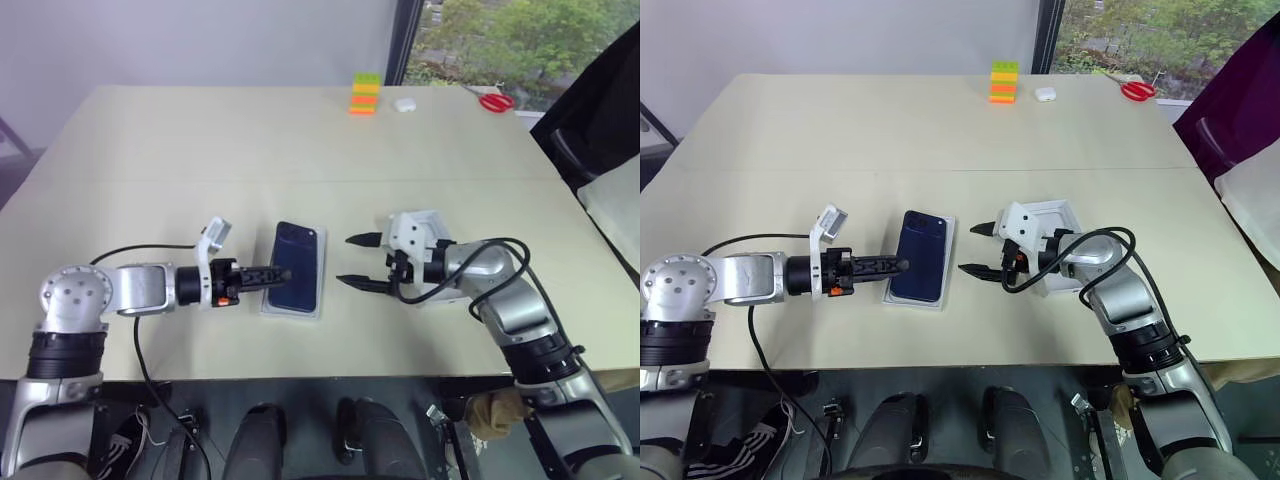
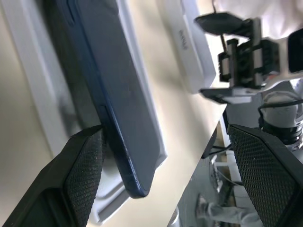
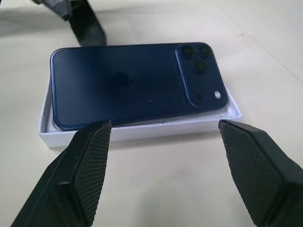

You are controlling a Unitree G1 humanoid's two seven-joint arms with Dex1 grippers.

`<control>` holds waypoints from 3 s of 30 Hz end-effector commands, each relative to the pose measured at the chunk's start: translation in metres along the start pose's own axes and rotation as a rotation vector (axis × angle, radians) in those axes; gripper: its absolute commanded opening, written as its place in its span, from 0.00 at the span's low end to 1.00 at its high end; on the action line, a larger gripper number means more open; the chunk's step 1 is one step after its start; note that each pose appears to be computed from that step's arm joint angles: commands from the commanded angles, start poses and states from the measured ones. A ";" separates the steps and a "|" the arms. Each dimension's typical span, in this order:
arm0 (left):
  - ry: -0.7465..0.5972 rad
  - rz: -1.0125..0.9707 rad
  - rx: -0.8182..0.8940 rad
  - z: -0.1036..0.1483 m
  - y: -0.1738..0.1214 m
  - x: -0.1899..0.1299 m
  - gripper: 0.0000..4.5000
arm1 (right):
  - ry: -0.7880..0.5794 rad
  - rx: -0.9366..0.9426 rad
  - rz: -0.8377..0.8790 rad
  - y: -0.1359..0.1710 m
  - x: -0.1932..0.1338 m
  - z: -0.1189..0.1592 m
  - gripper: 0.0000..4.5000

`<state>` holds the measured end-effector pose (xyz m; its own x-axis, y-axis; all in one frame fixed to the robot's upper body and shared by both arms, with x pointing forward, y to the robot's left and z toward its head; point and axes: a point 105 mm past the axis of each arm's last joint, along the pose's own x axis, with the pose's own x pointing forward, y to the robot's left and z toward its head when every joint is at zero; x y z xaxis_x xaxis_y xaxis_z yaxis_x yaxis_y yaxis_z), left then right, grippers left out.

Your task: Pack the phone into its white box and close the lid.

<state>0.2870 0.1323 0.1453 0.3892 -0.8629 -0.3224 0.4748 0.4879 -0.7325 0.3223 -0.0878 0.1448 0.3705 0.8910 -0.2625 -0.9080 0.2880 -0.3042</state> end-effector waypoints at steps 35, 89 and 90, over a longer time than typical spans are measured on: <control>-0.270 0.108 0.193 0.038 0.017 -0.015 0.01 | -0.158 0.086 -0.031 0.011 0.035 0.037 0.00; -0.256 0.346 0.347 0.030 0.069 0.000 0.51 | 0.136 -0.045 -0.176 -0.016 0.020 -0.016 0.40; -0.253 0.329 0.337 0.028 0.068 0.000 0.41 | 0.137 -0.051 -0.178 -0.015 0.021 -0.017 0.30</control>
<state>0.3423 0.1687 0.1097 0.7157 -0.6147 -0.3315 0.4985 0.7821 -0.3739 0.3458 -0.0807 0.1202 0.5419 0.7657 -0.3465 -0.8294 0.4206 -0.3677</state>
